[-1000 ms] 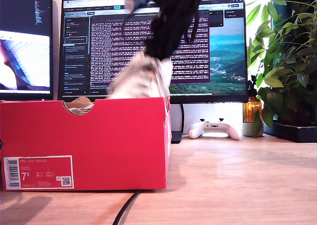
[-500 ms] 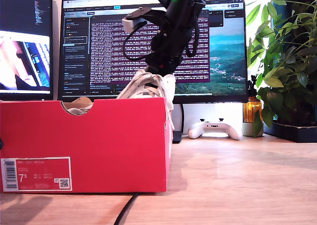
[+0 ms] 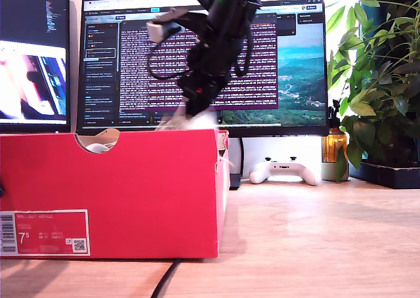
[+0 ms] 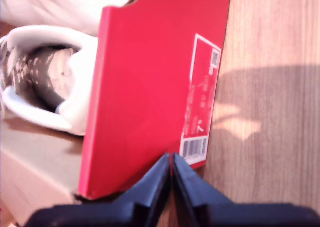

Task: Pack the white shoes by picking the first shoe and placing it inside the red shoebox, left side, then picking and rotating the second shoe and placing it in the shoebox

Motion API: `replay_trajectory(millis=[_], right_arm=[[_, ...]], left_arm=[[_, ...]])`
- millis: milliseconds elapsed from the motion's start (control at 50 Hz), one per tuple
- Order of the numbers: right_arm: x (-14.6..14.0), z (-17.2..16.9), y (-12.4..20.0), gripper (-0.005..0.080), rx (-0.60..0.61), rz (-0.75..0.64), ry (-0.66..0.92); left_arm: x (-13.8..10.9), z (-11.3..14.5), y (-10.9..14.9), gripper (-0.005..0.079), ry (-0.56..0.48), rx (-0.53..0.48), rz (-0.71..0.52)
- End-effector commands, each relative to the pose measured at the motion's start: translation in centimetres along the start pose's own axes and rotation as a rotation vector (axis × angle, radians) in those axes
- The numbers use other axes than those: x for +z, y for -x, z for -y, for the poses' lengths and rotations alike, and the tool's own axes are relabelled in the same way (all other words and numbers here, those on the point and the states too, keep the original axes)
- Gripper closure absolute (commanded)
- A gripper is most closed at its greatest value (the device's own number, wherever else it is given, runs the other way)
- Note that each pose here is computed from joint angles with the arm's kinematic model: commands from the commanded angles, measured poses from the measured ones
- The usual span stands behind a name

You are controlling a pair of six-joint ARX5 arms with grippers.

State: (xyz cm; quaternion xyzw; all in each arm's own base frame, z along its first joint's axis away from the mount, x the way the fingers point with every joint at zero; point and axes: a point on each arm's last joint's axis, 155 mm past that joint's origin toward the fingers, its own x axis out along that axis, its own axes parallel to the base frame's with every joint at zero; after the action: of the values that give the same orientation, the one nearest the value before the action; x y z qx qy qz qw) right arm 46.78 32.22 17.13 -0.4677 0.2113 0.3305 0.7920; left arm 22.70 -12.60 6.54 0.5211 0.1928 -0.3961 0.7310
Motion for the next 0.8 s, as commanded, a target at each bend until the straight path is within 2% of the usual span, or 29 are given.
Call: replay_trajectory(millis=[0,200,260,320,340,440,600,780], right_arm=[[0.4,0.4,-0.4,0.052,-0.019,0.004,-0.004],[0.6,0.9,0.0,0.0539,-0.046,-0.006,-0.004],[0.5,1.1,0.1,0.0619,-0.061,-0.021,-0.003],[0.4,1.2,0.4,0.0758,-0.069,-0.034,0.001],[0.4,1.2,0.5,0.0771,-0.067,-0.038,0.004],[0.7,0.9,1.1,0.0765,-0.055,-0.053,0.004],[2.0,1.0,2.3,0.0764,-0.054,-0.032,-0.162],[2.1,0.3,2.8,0.0764,-0.034,-0.044,-0.195]], left_arm=[[0.1,0.0,0.0,0.0764,0.0,-0.003,0.004],[0.1,0.0,0.0,0.0764,0.0,-0.003,0.004],[0.1,0.1,-0.1,0.0764,0.0,-0.004,0.004],[0.1,0.1,0.0,0.0764,0.0,-0.003,0.004],[0.1,0.1,-0.1,0.0764,0.0,-0.003,0.003],[0.1,0.1,0.0,0.0764,0.0,-0.003,0.004],[0.2,-0.1,0.0,0.0764,-0.001,0.002,0.007],[0.3,-0.2,0.0,0.0764,-0.001,0.005,0.009]])
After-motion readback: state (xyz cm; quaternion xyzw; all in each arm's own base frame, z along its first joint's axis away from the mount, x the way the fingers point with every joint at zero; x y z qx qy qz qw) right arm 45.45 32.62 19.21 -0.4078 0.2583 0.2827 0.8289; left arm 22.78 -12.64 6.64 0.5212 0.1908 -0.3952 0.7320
